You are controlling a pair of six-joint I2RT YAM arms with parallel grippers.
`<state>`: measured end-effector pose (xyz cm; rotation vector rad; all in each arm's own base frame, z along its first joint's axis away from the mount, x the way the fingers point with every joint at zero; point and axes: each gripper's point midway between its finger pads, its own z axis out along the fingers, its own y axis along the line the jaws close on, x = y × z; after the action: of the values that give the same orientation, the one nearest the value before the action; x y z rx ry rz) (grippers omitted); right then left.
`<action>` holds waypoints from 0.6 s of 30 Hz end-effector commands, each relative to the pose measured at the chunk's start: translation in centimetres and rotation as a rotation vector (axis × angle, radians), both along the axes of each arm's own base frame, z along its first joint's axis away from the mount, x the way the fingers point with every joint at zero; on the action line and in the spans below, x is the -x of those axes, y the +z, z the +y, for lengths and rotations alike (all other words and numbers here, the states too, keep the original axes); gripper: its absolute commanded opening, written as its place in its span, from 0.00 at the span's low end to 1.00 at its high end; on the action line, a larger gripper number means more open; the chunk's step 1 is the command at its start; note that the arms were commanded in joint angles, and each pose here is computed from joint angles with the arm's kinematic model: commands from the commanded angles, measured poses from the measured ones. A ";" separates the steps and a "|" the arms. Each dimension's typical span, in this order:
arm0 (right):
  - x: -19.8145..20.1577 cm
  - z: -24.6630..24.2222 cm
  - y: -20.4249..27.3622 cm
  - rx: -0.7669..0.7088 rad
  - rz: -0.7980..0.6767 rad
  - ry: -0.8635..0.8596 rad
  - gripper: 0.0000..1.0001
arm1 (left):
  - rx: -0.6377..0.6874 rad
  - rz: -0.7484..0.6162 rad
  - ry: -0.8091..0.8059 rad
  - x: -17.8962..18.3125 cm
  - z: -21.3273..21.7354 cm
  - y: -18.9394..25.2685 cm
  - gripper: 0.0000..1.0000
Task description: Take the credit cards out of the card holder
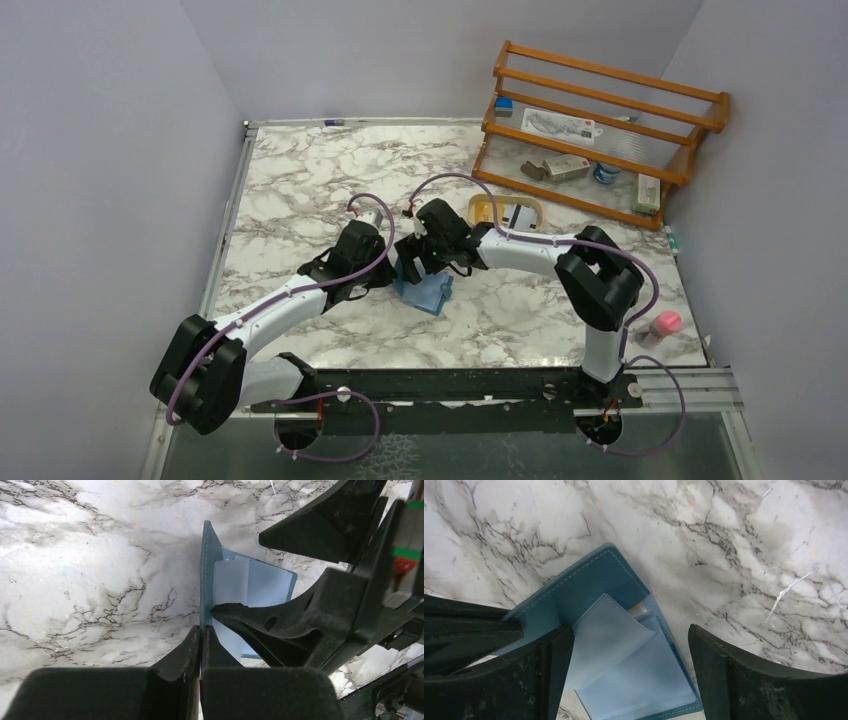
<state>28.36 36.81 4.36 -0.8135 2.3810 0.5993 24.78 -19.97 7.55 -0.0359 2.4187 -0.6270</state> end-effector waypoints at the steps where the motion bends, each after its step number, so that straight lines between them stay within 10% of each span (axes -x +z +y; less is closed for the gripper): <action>1: 1.6 -1.9 -2.1 0.109 0.017 0.006 0.90 | 0.024 -0.060 0.003 -1.0 -0.4 1.9 0.00; 18: 0.1 -10.2 8.9 0.250 -0.202 -0.282 0.90 | -0.025 0.007 0.123 0.1 1.8 -2.2 0.00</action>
<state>27.53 28.74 9.02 -0.7053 2.4081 0.2032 25.26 -19.38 7.50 -0.0914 2.3950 -0.5928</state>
